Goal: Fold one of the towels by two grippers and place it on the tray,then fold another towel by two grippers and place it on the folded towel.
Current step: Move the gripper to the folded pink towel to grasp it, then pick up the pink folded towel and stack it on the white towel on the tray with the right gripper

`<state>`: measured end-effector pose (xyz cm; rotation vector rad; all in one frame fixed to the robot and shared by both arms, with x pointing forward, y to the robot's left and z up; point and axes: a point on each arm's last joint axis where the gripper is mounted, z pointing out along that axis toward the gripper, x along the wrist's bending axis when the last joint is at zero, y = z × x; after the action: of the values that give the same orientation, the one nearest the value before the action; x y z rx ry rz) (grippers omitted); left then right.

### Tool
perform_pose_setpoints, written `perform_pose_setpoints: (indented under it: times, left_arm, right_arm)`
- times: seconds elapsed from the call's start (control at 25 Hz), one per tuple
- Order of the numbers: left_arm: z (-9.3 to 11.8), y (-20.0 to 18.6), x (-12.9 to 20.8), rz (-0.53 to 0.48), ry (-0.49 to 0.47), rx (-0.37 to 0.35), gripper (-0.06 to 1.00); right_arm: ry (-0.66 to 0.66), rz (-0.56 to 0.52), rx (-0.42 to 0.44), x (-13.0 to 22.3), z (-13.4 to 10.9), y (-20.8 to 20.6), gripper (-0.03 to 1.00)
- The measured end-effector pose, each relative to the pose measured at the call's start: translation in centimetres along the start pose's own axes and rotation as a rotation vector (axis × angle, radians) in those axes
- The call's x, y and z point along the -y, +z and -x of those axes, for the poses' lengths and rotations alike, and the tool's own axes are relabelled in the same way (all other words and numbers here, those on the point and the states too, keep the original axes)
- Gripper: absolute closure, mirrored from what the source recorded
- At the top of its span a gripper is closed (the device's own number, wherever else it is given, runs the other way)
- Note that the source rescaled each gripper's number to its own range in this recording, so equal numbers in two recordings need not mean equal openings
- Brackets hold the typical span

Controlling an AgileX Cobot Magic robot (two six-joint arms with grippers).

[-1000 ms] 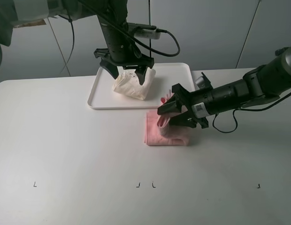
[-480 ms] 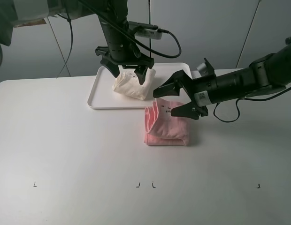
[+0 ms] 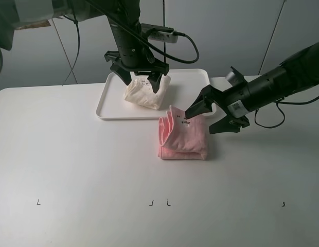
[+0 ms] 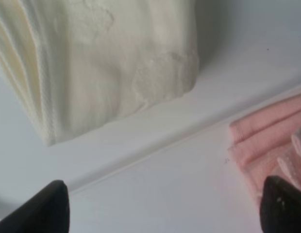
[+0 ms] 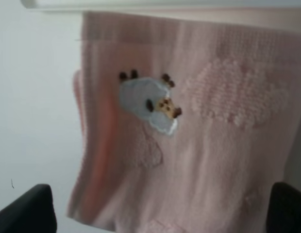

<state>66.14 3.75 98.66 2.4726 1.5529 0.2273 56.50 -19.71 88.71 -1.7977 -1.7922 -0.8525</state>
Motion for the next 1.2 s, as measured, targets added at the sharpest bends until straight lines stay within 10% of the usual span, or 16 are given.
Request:
perform_pose_setpoints:
  times: [0.52,1.04,1.2]
  left_arm:
    - [0.0,0.0,0.0,0.0,-0.001,0.002,-0.06]
    - [0.0,0.0,0.0,0.0,0.02,-0.001,-0.06]
    - [0.0,0.0,0.0,0.0,0.067,0.001,-0.06]
  right_arm:
    - [0.04,-0.047,0.017,0.3,2.1,2.1,0.09]
    - [0.011,-0.012,0.005,0.0,2.6,2.6,0.86]
    - [-0.009,-0.028,-0.025,0.2,2.3,2.6,0.89]
